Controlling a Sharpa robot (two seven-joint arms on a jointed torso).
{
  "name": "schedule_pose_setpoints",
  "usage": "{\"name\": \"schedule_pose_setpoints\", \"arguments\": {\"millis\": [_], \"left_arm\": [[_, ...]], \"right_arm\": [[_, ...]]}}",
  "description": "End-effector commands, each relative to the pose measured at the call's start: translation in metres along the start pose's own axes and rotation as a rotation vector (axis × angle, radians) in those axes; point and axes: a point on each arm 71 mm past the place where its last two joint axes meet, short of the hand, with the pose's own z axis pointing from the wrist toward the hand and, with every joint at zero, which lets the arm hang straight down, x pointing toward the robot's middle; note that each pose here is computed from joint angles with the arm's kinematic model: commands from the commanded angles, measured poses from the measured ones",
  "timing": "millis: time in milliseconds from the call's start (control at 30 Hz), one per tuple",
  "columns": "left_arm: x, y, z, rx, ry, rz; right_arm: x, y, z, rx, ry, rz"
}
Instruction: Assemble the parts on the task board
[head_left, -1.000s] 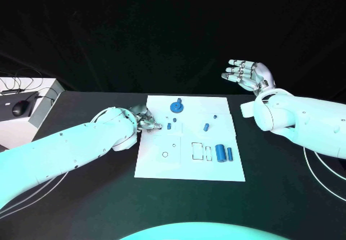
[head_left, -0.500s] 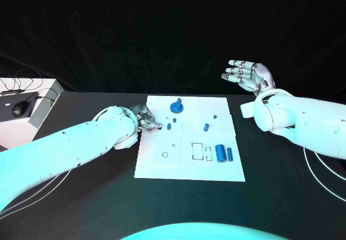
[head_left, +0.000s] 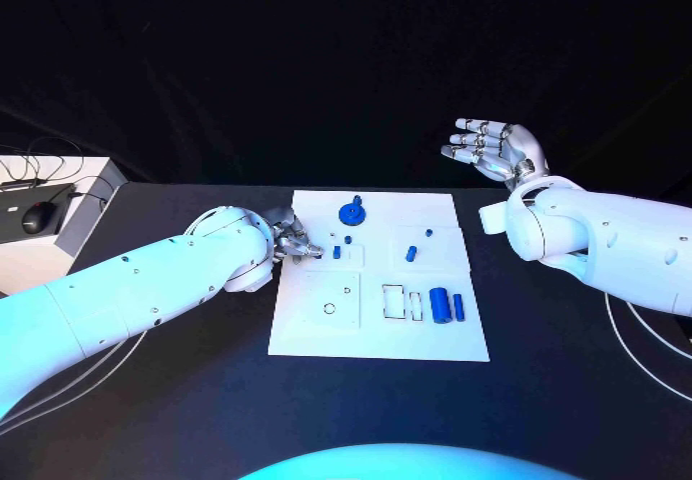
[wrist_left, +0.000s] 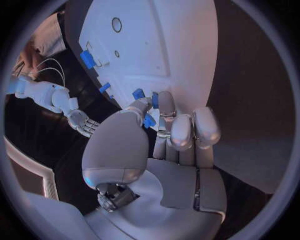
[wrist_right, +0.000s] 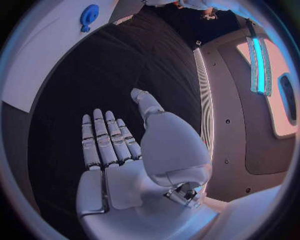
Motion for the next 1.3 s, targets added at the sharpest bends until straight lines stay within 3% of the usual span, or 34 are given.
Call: {"name": "schedule_pose_setpoints", "arguments": {"millis": [33,533,1000,1300], "left_arm": [[0.0212,-0.0022,0.0002,0.004,0.111,0.024],[0.0168,-0.0060,0.0030,0.006,0.063,0.019],[0.0183,-0.0130,0.0055,0.002,0.132,0.027],[0.0170,-0.0134,0.0061,-0.011,0.122,0.023]], "right_arm": [[0.002,0.001,0.000,-0.013,0.016,0.008],[0.003,0.002,0.000,-0.013,0.017,0.010],[0.004,0.002,0.000,-0.013,0.019,0.011],[0.004,0.002,0.000,-0.013,0.020,0.012]]}}
